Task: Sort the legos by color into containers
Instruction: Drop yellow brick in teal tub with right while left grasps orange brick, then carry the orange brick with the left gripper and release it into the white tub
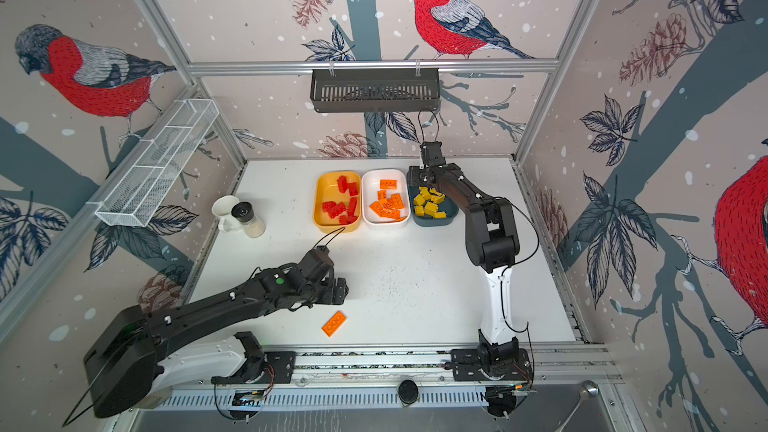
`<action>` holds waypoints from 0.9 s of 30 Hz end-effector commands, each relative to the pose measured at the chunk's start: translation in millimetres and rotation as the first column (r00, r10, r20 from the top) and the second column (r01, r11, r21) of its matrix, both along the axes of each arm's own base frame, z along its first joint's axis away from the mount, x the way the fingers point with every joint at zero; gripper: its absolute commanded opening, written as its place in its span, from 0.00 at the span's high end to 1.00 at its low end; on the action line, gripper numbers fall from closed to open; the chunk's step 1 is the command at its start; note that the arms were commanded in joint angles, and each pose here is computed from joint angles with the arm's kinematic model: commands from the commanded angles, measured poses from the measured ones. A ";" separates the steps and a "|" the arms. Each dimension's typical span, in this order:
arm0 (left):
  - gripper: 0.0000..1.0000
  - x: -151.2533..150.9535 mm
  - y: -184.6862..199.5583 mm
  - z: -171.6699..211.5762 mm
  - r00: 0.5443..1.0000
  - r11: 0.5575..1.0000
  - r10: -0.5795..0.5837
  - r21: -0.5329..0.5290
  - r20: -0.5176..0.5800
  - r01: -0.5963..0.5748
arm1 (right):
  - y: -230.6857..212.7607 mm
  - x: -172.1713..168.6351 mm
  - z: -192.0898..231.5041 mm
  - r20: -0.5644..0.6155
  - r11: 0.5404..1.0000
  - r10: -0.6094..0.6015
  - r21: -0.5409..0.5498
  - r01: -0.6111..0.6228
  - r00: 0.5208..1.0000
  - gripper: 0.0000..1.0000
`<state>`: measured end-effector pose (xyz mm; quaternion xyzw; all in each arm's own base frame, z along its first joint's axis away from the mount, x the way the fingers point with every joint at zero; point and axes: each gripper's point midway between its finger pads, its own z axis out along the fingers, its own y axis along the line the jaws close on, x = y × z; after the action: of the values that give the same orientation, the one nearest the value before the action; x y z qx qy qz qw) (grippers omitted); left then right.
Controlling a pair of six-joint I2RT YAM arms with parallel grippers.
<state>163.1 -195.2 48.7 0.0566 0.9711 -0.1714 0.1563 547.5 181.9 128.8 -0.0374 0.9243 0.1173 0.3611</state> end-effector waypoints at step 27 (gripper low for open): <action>0.38 -74.2 -1.3 -44.0 0.970 0.939 -0.217 0.247 -0.110 0.238 | -53.7 -102.2 98.3 0.297 0.978 -0.204 0.028 0.205 0.933 0.01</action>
<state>100.3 -218.3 16.6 0.1566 0.9726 -0.1280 0.1149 443.3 134.8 215.0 0.0279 0.8718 0.0756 0.4832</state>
